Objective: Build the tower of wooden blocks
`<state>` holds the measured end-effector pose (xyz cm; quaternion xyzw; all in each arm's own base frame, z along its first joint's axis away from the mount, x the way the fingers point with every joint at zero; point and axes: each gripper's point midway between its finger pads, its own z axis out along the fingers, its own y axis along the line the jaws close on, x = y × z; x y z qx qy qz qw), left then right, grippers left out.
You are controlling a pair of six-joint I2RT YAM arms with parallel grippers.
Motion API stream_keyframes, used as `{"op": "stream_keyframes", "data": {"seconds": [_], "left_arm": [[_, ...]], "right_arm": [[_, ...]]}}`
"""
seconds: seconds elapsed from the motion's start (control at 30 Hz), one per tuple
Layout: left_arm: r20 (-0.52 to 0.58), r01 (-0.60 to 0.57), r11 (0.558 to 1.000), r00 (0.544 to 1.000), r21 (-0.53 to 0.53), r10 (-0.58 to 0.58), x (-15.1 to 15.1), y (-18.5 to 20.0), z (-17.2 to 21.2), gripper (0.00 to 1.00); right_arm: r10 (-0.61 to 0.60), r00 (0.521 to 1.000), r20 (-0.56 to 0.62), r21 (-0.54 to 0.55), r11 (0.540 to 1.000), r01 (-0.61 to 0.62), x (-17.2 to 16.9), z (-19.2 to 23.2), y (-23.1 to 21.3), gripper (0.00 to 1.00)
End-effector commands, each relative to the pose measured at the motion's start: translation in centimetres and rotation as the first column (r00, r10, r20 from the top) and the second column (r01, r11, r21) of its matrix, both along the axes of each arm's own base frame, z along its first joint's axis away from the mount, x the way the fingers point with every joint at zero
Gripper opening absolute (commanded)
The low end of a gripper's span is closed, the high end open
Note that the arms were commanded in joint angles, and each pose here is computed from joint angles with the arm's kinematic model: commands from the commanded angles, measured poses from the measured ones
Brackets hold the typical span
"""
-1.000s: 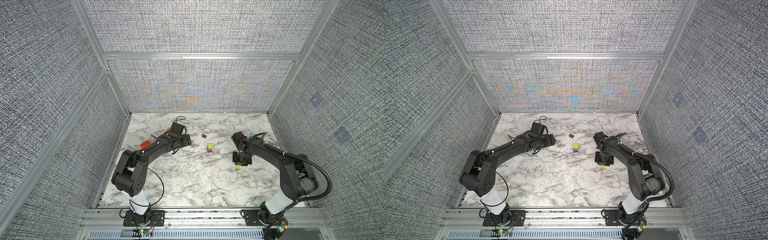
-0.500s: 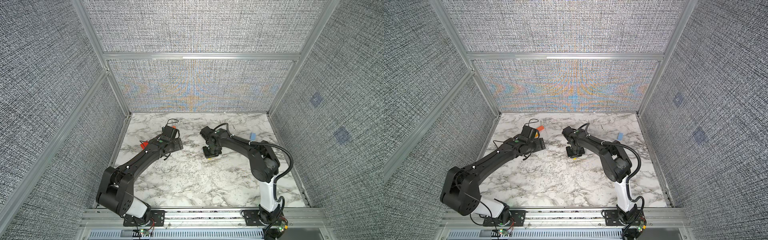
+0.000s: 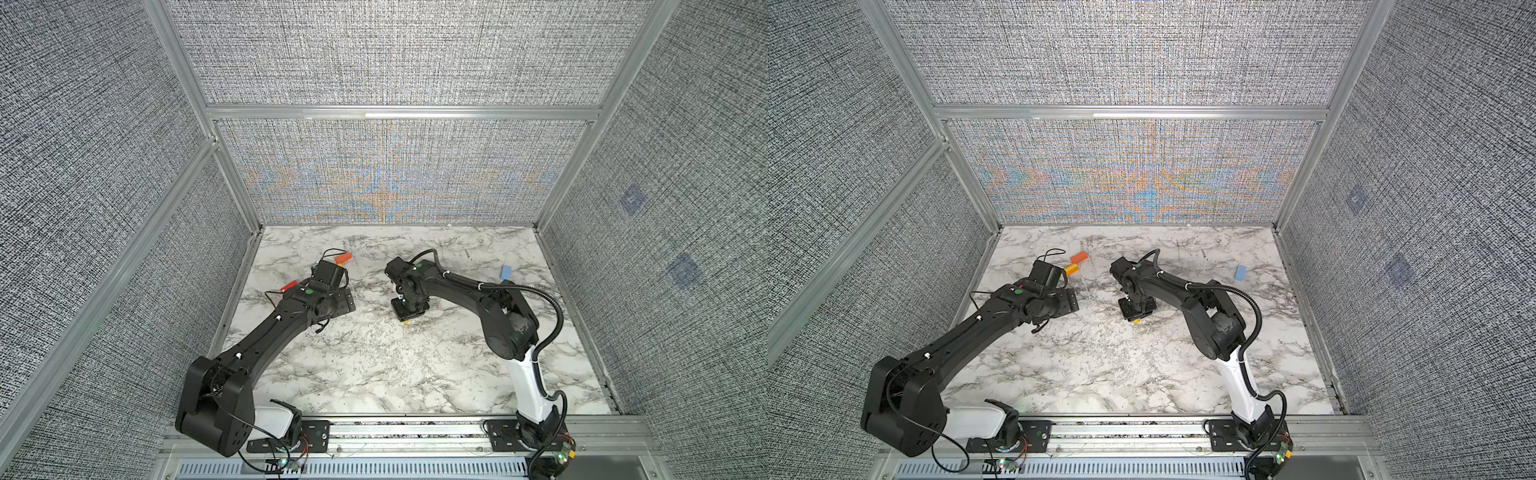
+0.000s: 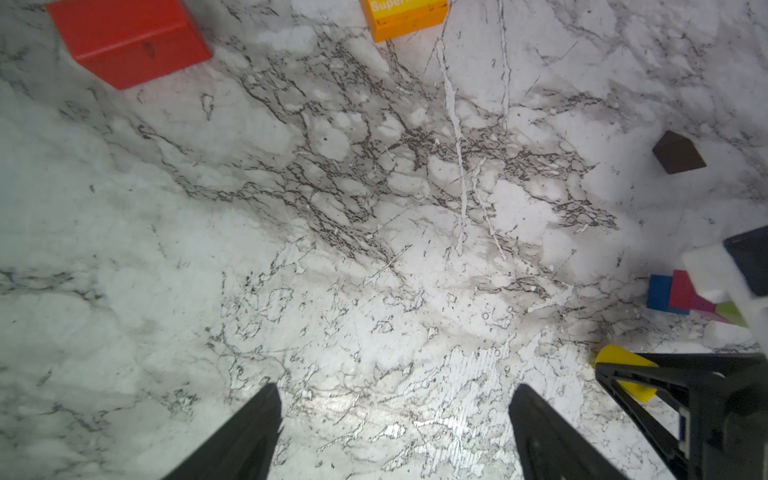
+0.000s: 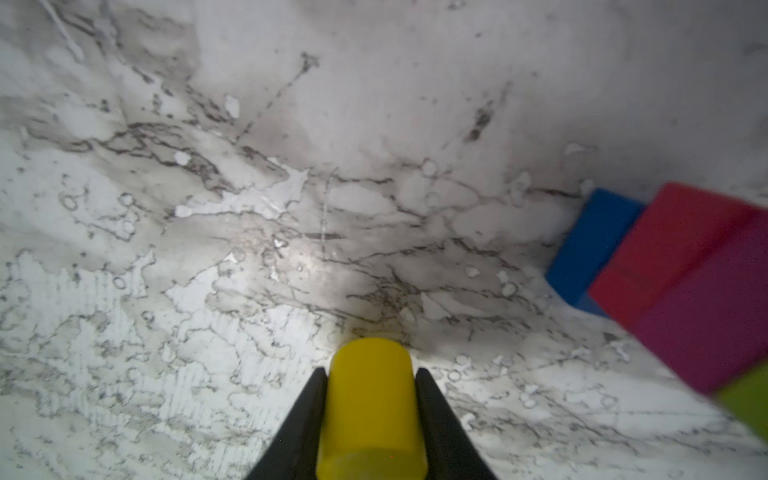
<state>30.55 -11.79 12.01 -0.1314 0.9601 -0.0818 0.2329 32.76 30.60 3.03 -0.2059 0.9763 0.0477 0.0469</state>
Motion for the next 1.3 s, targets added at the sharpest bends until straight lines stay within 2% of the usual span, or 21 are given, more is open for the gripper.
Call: {"op": "stream_keyframes", "data": {"seconds": [0.0,0.17,0.4,0.6,0.7,0.87,1.03,1.23,1.27], "left_arm": [[-0.02,0.003,1.0,1.0,0.013,-0.003,-0.5,0.6,-0.1,0.88],[-0.029,-0.005,1.0,1.0,0.027,0.006,-0.6,1.2,-0.1,0.89],[-0.05,-0.031,0.993,0.998,0.112,0.036,0.4,3.3,0.3,0.89],[-0.068,-0.061,0.993,0.995,0.102,0.068,3.0,3.7,0.4,0.89],[-0.075,-0.059,0.99,0.995,0.13,0.069,4.9,3.6,0.3,0.89],[-0.09,-0.069,0.984,0.992,0.164,0.085,7.9,3.5,-0.4,0.89],[-0.106,-0.086,0.989,0.989,0.124,0.099,11.1,3.4,-1.8,0.89],[-0.114,-0.077,0.989,0.989,0.124,0.091,14.7,3.5,-3.0,0.88],[-0.136,-0.072,0.989,0.987,0.131,0.089,15.0,3.6,-4.1,0.88]], "right_arm": [[0.031,0.999,-0.016,-0.02,0.999,-0.031,-0.5,0.0,0.0,0.46],[0.043,0.999,-0.002,-0.008,0.999,-0.043,-0.6,0.5,0.5,0.58],[0.065,0.995,0.071,0.066,0.995,-0.07,-0.8,3.7,1.3,0.71],[0.089,0.977,0.193,0.144,0.982,-0.118,-0.5,7.8,1.2,0.77],[0.083,0.961,0.264,0.177,0.975,-0.133,-0.1,9.8,0.6,0.8],[0.015,0.936,0.352,0.263,0.958,-0.114,0.9,12.7,-1.1,0.87],[-0.098,0.909,0.405,0.342,0.938,-0.051,1.7,13.7,-3.7,0.99],[-0.209,0.877,0.433,0.393,0.919,0.025,1.5,12.5,-6.5,0.99],[-0.219,0.873,0.435,0.399,0.917,0.031,1.5,12.4,-6.8,0.99]]}}
